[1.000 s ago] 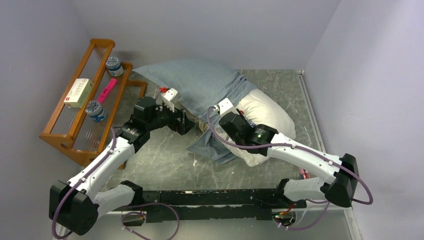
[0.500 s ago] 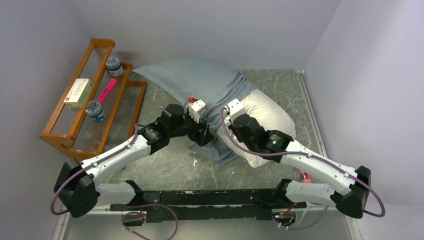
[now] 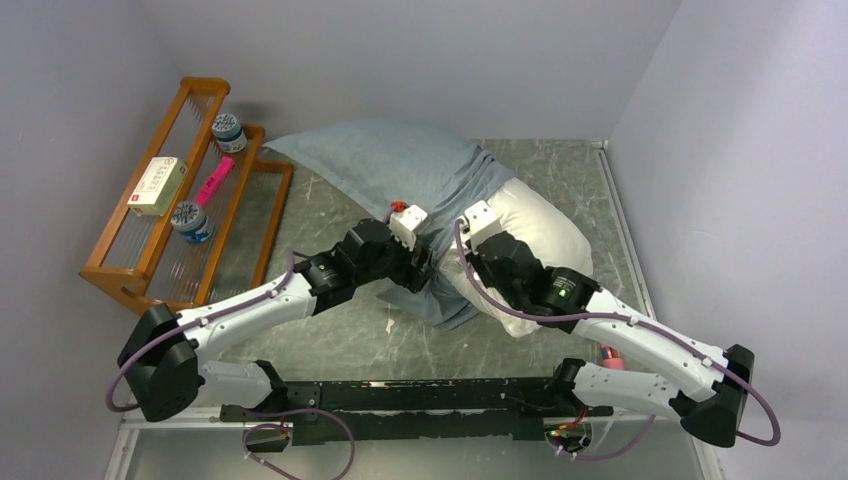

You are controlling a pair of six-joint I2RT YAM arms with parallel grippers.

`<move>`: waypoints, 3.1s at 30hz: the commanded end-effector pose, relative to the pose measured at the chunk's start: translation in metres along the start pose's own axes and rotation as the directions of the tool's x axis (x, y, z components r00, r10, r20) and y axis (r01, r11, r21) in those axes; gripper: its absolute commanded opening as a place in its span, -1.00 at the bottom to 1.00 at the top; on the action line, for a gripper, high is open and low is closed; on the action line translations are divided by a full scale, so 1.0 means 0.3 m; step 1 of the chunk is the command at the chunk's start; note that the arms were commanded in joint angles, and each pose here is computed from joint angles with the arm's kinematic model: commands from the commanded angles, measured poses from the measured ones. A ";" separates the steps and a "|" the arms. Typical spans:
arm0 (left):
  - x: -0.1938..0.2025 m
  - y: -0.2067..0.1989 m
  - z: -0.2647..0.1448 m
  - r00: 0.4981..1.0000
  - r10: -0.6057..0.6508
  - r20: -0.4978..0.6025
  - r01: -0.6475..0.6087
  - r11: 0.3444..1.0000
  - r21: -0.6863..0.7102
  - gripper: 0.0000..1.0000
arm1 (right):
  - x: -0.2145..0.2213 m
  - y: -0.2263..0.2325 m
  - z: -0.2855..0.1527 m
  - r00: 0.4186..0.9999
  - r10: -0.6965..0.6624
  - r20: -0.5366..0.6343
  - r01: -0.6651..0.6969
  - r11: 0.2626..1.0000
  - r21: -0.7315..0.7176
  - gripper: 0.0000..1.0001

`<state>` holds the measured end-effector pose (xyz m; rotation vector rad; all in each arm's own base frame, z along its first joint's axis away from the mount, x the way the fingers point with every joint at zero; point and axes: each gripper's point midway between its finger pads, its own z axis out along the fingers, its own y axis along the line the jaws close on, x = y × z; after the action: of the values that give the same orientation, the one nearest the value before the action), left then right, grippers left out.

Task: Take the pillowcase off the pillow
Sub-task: Remove the pillow from the pillowcase.

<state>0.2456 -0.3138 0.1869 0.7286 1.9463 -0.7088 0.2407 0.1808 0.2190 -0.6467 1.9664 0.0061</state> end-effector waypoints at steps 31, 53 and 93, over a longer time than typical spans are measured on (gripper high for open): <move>-0.242 0.403 -0.019 0.991 0.097 0.097 -0.015 0.781 -0.624 -0.90 | -0.126 -0.309 -0.315 0.944 0.169 0.284 -0.224 0.959 0.175 -1.00; -0.240 0.856 -0.080 0.997 0.032 0.071 0.036 0.619 -0.785 -0.90 | -0.225 -0.081 -0.312 0.913 0.182 0.364 -0.113 0.972 -0.204 -1.00; -0.494 0.691 -0.351 0.936 0.198 0.292 0.067 0.712 -0.699 0.80 | -0.390 0.331 -0.081 0.992 0.090 0.092 -0.017 0.805 -0.594 0.43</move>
<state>0.4082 -0.1203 0.3021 0.1127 1.7271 0.0806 0.1956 0.3229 0.2868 -1.0216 1.8569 0.8147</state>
